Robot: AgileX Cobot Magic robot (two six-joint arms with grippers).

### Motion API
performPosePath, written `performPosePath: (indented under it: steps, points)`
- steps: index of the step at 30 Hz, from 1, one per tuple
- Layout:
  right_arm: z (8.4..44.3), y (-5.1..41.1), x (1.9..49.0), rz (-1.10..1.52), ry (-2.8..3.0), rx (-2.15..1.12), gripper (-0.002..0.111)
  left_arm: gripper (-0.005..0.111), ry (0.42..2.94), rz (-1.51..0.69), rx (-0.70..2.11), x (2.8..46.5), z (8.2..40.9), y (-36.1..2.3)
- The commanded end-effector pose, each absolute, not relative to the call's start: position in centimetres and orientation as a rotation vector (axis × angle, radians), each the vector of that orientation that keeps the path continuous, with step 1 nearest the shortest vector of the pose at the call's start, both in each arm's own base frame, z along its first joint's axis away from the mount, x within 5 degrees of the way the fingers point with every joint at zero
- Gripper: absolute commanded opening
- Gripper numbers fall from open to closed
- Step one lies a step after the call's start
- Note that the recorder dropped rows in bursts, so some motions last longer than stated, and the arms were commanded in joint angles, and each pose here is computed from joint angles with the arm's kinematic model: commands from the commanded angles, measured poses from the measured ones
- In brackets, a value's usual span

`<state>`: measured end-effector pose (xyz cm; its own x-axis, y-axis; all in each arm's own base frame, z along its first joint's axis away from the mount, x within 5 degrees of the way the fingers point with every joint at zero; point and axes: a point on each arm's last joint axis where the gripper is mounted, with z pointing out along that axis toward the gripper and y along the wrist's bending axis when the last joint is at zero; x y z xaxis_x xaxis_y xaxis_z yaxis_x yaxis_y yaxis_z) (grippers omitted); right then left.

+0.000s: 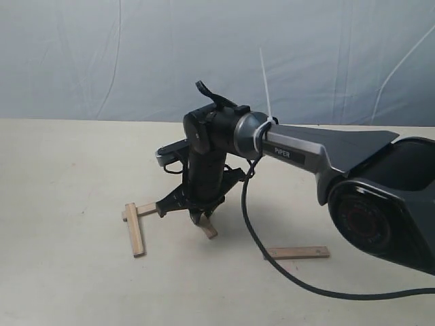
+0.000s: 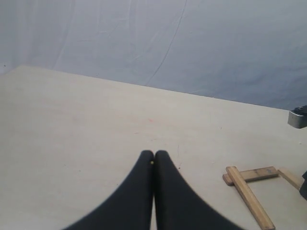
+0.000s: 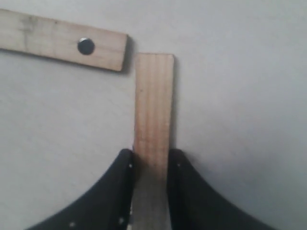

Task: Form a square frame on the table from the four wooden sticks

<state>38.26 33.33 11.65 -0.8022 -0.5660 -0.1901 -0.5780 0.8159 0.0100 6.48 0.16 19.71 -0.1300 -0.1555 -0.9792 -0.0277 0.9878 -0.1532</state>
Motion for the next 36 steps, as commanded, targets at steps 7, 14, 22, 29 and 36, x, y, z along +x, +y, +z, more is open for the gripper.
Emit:
performPosePath:
  steps: [7, 14, 22, 29, 36]
  points:
    - [15.4, 34.7, 38.5, 0.135, 2.817, -0.747, -0.001, 0.0, 1.697, -0.105, -0.138, 6.5, 19.7, 0.2]
    - [14.3, 36.4, 37.8, 0.173, 2.814, -0.679, -0.001, 0.0, 1.697, -0.105, -0.138, 6.5, 19.7, 0.2]
    - [12.7, 37.1, 37.6, 0.167, 2.814, -0.651, -0.001, 0.0, 1.697, -0.105, -0.138, 6.5, 19.7, 0.2]
    - [15.4, 36.5, 37.7, 0.165, 2.781, -0.636, -0.001, 0.0, 1.697, -0.094, -0.128, 6.5, 19.7, 0.2]
    - [22.0, 31.4, 39.6, 0.003, 2.737, -0.591, -0.001, 0.0, 1.697, -0.092, -0.126, 6.5, 19.7, 0.2]
